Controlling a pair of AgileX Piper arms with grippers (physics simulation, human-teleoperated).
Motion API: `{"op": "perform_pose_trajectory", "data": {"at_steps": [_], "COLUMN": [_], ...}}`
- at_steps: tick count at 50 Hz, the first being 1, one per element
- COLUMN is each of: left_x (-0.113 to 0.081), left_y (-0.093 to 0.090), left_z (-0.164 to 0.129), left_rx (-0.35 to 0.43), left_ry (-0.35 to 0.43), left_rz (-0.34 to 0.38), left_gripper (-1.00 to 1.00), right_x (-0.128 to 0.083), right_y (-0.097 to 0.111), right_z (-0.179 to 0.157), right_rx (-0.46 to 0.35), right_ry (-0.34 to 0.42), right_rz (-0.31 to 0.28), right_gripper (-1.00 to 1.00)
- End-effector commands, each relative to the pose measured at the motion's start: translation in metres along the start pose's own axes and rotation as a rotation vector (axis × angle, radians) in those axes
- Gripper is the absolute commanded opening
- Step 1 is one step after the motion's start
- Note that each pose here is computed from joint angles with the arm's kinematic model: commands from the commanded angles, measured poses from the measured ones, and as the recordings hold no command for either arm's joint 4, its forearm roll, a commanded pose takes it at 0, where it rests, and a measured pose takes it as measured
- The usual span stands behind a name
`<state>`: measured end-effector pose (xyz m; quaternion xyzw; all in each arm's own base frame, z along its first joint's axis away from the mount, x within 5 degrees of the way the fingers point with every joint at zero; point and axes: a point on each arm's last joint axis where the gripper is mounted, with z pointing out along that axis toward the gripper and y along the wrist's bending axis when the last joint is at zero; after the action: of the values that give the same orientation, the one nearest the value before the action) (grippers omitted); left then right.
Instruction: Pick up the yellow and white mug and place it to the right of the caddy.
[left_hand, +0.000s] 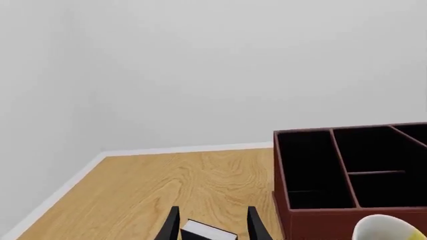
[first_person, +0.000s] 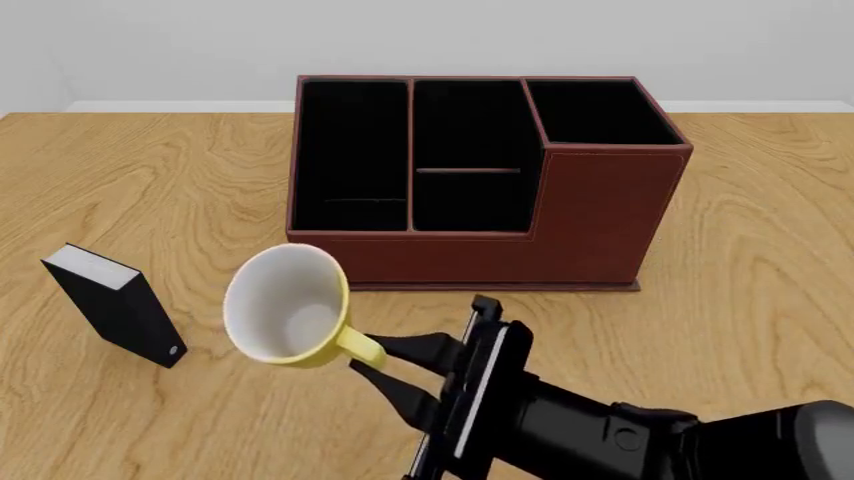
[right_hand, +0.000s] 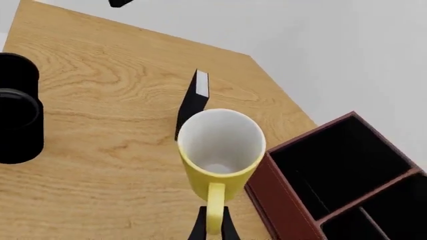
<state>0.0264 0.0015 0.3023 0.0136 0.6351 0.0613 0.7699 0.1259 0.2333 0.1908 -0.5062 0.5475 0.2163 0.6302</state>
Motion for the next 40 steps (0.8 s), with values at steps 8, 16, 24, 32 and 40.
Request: {"op": "perform_pose_trajectory", "data": {"at_steps": [8,16,24,32,40], "left_x": [0.007,0.009,0.015,0.012,0.015], "left_y": [-0.001,-0.001,-0.002,-0.002,-0.002], "left_z": [0.002,0.002,0.004,0.003,0.004], "left_rx": [0.004,0.006,0.01,0.016,0.016], "left_ry": [0.01,0.01,0.016,0.011,0.016], "left_rz": [0.006,0.008,-0.003,-0.004,0.0], "left_gripper": [1.0,1.0,1.0,1.0,1.0], "right_x": [-0.014,-0.014,-0.015,-0.016,-0.016], "right_y": [-0.011,-0.013,-0.017,-0.021,-0.022], "right_z": [-0.021,-0.029,-0.038,-0.045,-0.052], "right_rx": [0.036,0.053,0.069,0.087,0.095], "right_ry": [-0.037,-0.044,-0.041,-0.043,-0.046], "right_rz": [-0.025,-0.045,-0.065,-0.068,-0.083], "right_gripper": [-1.0,-1.0,-1.0,-1.0,-1.0]}}
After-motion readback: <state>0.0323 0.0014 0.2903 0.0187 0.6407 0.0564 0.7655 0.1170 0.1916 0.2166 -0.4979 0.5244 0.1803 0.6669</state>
